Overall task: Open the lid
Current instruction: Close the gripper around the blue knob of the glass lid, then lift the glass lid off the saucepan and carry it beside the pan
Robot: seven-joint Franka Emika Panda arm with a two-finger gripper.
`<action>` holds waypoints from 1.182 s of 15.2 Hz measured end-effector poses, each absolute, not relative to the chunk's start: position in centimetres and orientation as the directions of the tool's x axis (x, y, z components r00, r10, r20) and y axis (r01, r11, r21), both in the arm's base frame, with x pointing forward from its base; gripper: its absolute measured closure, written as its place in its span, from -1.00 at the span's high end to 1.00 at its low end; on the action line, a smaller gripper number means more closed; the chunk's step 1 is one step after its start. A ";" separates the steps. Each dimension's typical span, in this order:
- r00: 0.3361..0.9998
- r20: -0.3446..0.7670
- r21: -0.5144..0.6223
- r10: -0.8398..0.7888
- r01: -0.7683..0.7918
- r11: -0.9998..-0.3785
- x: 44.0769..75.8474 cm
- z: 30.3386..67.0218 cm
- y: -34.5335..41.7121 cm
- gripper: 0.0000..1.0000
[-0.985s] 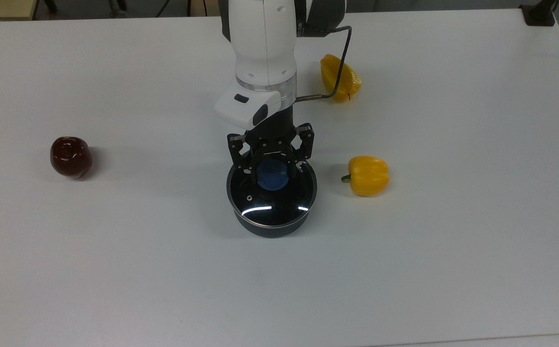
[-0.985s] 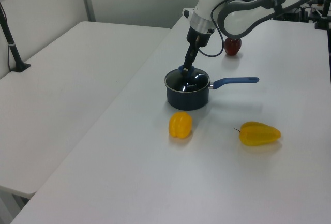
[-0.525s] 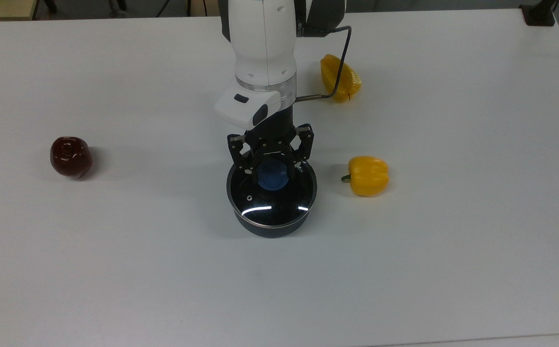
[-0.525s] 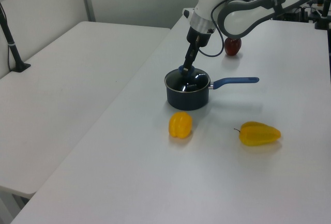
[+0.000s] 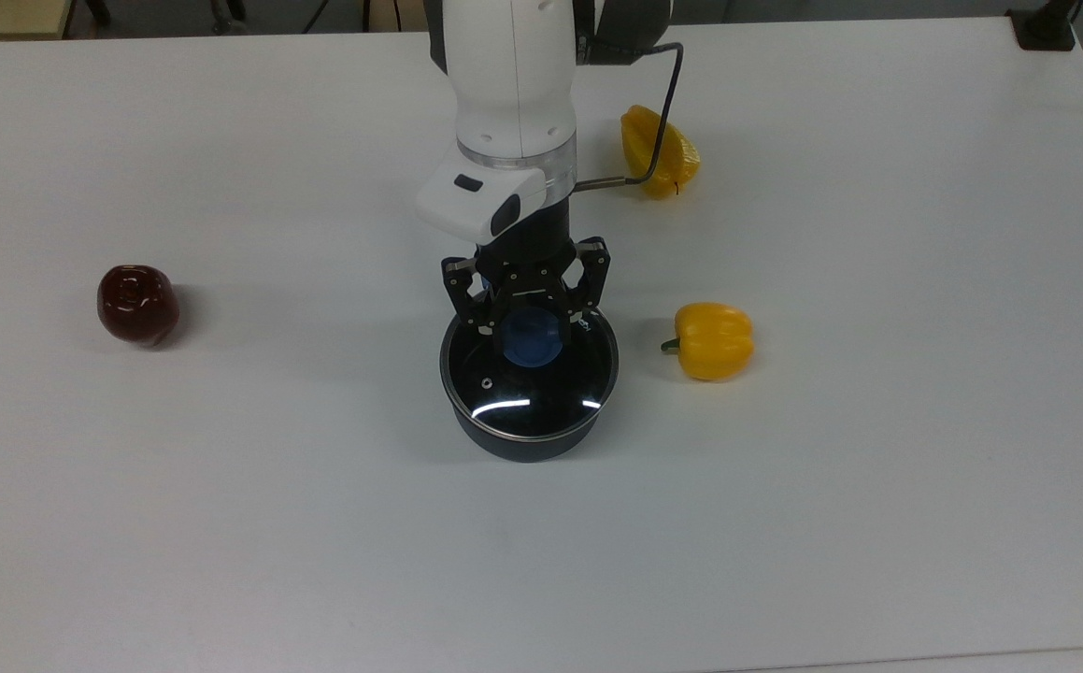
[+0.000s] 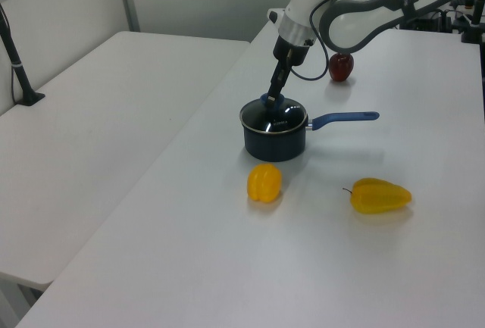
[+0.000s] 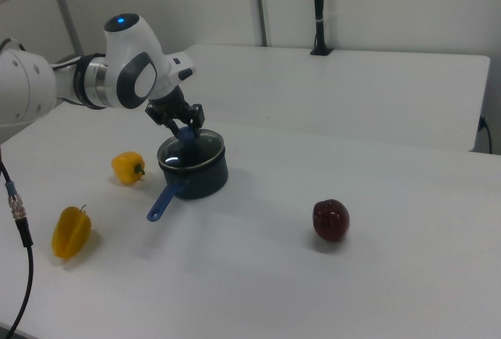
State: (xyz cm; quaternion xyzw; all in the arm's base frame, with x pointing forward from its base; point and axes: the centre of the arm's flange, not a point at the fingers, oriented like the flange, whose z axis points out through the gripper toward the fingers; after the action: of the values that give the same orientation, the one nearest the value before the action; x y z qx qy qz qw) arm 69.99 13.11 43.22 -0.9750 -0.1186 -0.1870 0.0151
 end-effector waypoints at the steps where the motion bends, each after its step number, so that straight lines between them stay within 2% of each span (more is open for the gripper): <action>1: 0.899 0.374 0.015 0.226 0.237 -0.971 69.9 43.8 13.1 0.22; 6: 0.907 0.366 0.017 0.206 0.215 -0.976 68.8 47.7 11.6 0.22; 10: 0.939 0.318 0.019 0.132 0.133 -0.991 66.5 48.8 5.6 0.22; 15: 0.971 0.239 0.022 0.004 -0.001 -1.000 62.5 45.7 -4.0 0.22; 18: 0.967 0.254 0.026 -0.033 -0.041 -0.999 61.1 42.6 -7.3 0.22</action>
State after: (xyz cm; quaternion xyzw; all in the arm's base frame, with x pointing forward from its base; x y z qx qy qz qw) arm 61.13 -7.31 42.59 -0.9915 0.0189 -0.1279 -0.0157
